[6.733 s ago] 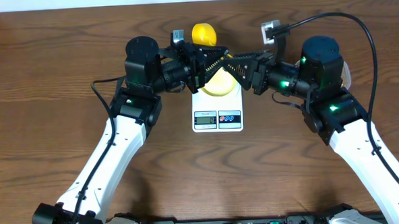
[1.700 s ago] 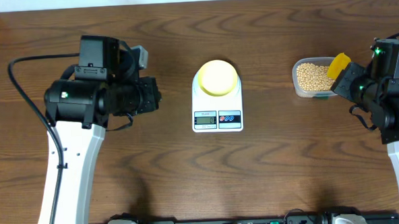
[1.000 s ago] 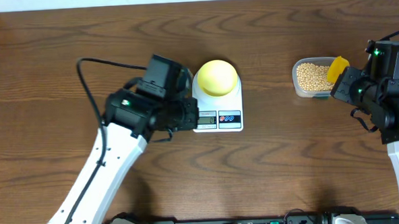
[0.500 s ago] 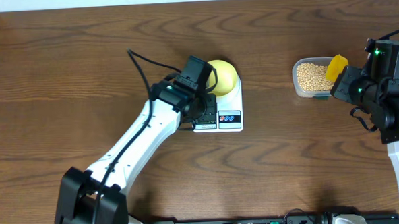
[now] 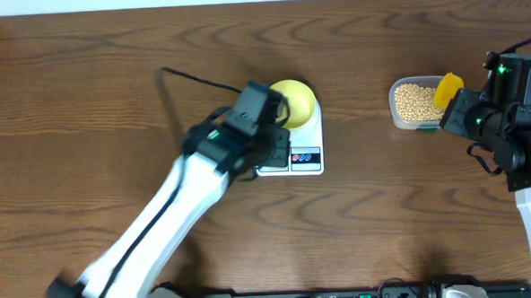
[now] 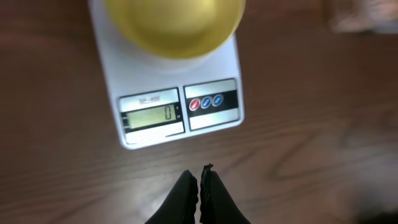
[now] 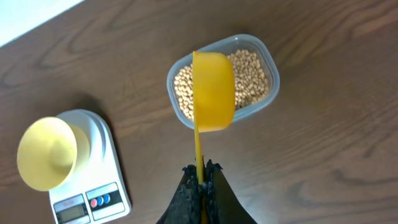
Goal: Scoop item into bowl and weigh 50g on scale
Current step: 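Move the left gripper down to the scale's buttons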
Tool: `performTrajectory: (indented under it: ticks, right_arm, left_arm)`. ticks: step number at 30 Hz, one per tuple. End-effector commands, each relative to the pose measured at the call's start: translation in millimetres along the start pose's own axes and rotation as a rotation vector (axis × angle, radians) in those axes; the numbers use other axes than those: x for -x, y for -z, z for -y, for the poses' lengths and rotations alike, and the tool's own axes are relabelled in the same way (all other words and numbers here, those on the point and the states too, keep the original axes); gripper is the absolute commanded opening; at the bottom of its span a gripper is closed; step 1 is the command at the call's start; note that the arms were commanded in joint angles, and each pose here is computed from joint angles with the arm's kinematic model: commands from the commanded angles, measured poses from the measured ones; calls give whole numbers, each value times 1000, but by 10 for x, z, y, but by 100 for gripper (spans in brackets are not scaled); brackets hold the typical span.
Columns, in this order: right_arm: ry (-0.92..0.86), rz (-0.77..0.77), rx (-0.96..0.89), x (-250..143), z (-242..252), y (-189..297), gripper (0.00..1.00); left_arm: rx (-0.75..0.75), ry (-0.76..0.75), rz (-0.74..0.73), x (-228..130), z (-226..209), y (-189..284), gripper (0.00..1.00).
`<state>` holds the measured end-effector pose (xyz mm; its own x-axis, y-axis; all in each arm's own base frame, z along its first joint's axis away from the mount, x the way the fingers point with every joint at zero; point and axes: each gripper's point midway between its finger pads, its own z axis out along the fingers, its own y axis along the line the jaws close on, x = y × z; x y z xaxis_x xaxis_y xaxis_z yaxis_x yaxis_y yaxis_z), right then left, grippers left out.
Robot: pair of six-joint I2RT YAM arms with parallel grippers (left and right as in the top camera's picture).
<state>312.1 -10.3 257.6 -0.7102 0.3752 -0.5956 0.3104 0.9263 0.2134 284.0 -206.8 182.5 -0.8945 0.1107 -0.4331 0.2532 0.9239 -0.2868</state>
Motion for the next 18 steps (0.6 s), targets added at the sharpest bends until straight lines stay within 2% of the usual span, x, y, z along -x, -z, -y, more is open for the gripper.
performTrajectory:
  ticks: [1, 6, 10, 18]
  right_arm:
    - [25, 15, -5, 54, 3, 31, 1]
    - [26, 23, -2, 72, -5, 31, 1]
    - [26, 30, 2, 90, -13, 32, 1]
    - [26, 18, 0, 61, -7, 31, 1]
  left_arm:
    - [43, -37, 68, -79, -136, 256, 7]
    - [37, 34, 78, -355, -272, 113, 7]
    - [11, 35, 135, -264, -257, -93, 7]
    - [-16, 56, 118, -137, -190, -491, 7]
